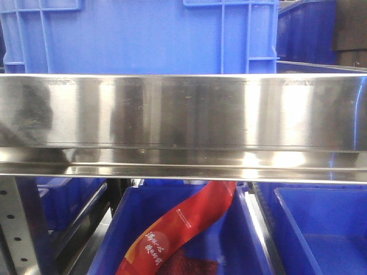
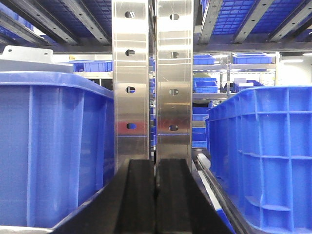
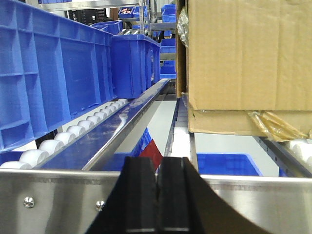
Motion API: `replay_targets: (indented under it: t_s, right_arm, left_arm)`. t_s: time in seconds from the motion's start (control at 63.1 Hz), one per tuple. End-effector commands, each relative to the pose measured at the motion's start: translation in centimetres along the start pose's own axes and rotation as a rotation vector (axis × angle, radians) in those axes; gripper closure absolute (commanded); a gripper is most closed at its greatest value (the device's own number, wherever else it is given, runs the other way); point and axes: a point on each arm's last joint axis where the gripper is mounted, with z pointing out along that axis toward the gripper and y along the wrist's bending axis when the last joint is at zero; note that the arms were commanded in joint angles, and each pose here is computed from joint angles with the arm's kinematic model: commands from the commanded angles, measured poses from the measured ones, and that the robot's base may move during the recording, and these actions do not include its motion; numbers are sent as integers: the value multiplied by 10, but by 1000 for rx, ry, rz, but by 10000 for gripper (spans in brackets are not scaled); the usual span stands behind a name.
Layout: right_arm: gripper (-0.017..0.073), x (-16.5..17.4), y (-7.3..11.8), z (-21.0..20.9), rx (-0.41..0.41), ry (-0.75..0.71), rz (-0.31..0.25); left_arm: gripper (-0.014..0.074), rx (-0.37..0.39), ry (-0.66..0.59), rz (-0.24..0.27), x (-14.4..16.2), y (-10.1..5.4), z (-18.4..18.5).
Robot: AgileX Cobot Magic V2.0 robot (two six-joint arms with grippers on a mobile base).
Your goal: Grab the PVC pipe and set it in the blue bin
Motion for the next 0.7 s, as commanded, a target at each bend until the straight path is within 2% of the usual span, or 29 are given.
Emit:
replay_targets:
  t_s: [0.0, 0.681]
  right_arm:
    - [721, -1, 0, 0, 3, -19, -2]
    - [721, -1, 0, 0, 3, -19, -2]
  left_arm:
    - [704, -5, -27, -6, -3, 0, 0]
    - [704, -5, -27, -6, -3, 0, 0]
